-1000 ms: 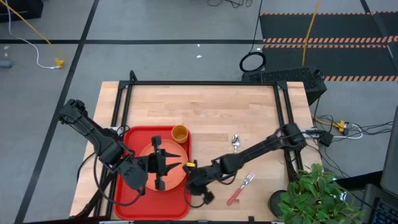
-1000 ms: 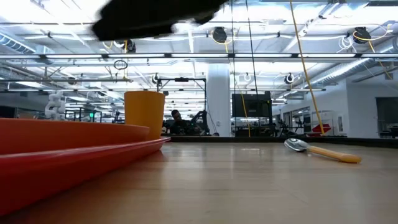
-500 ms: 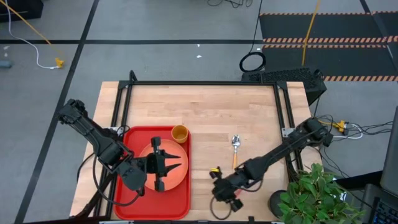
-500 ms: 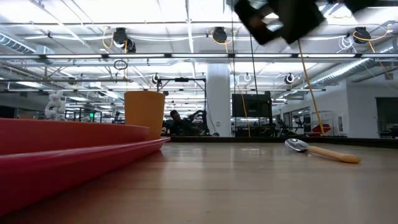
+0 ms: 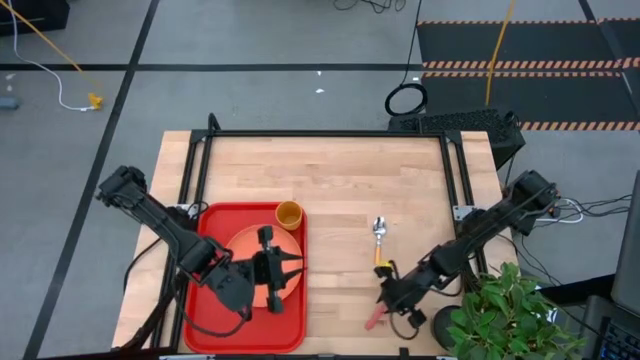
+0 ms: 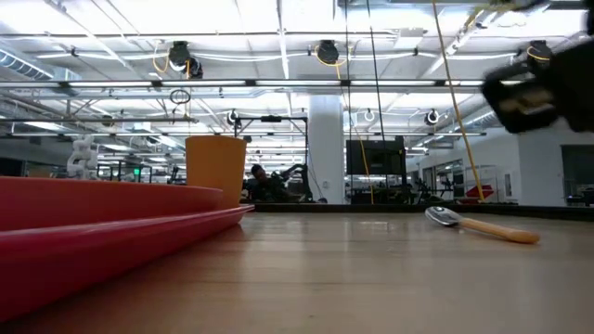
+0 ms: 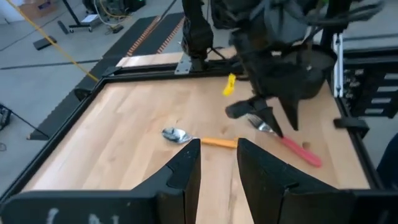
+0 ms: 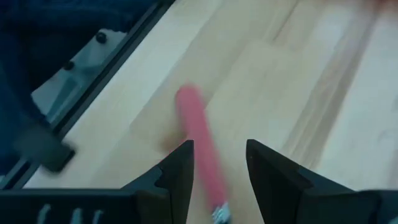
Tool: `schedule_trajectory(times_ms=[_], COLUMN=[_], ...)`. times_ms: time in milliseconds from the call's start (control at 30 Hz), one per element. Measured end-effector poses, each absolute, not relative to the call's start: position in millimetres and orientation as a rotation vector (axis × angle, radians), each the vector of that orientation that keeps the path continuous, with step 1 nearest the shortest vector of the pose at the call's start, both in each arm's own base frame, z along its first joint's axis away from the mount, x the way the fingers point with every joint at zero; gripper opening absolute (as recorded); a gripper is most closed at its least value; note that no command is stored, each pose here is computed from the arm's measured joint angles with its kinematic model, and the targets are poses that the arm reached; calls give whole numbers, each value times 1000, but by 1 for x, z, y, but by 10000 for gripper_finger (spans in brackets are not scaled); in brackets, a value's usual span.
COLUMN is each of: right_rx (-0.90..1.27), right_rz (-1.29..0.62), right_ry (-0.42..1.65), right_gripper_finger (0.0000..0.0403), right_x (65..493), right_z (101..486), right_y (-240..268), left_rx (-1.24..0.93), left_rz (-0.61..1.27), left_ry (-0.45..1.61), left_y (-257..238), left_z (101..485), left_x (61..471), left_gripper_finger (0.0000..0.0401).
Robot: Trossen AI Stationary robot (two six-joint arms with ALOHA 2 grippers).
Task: Pick and place plate/cup/fork/spoon on tray
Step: Put the pink fork on the red tray at the bottom of the orange plate
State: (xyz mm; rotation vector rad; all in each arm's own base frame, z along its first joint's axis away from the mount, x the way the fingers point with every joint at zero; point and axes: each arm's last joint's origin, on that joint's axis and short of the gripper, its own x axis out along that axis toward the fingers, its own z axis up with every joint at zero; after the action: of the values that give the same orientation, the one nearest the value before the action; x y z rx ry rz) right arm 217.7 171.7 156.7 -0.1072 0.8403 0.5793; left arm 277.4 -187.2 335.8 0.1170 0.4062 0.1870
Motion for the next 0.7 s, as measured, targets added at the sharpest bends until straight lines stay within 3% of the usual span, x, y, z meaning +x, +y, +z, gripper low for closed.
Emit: schedule_trajectory(times_ms=[467,700], right_rx=[-160,-213], right_rz=[576,573], right_ry=[873,869], right_gripper_finger=[133,74], right_x=[190,188], right_z=[120,116], right_y=[157,154], left_rx=[115,127], left_rz=[191,190], left_ry=[418,422], left_y=[-186,-185], left_z=[330,330], left_x=[285,285], left_gripper_finger=[108,108])
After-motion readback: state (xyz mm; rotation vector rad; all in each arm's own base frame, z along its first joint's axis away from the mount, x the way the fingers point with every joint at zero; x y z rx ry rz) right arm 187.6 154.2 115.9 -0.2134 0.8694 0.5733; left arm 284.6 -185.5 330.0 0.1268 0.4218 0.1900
